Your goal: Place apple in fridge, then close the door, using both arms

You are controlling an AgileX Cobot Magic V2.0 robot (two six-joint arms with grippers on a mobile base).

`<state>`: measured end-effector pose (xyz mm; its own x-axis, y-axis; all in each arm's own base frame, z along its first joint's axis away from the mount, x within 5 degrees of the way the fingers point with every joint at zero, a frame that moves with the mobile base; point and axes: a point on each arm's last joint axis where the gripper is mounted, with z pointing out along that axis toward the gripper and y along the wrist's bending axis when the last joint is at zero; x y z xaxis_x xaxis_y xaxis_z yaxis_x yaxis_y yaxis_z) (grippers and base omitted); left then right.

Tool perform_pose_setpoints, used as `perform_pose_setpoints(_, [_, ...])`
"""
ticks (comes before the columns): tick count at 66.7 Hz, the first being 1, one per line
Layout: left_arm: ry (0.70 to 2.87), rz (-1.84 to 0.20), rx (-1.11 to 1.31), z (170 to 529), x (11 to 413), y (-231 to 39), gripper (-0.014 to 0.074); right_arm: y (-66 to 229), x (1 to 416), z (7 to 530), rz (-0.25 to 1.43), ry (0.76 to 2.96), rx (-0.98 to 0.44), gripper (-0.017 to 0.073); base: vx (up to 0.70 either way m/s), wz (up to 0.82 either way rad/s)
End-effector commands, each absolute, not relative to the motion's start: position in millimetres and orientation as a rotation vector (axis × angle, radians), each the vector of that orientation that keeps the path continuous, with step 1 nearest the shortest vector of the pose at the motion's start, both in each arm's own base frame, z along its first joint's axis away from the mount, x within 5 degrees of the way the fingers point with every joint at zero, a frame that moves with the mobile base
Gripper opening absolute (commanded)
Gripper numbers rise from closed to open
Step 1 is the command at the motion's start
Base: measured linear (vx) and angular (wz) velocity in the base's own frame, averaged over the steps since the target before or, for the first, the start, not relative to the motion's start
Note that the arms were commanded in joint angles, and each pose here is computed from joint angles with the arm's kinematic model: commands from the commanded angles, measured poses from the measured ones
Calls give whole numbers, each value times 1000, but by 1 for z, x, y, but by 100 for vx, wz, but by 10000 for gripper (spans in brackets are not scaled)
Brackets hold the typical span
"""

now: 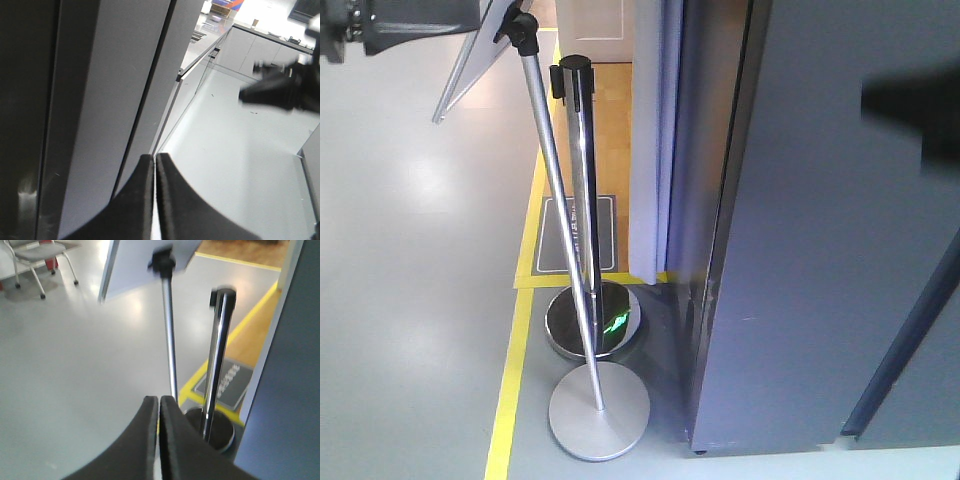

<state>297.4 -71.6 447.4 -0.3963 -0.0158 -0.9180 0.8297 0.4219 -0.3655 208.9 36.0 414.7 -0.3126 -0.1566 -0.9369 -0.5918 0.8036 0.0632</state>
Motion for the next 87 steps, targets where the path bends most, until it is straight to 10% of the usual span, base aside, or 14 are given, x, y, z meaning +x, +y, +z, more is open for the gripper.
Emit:
perform_pose_setpoints(1, [1717,-1189,830,452,260,-77,-7,37,183,401,469,1815,-509,-5,0,0])
perform_pose_setpoints(38, [2021,-952,-8,270,154,-53,-7,38,96,322,334,1760,-408,-5,0,0])
perform_pose_setpoints(87, [1885,-1233,-84,277,136,-62,-6,39,94,322,346,1756,-413,-5,0,0])
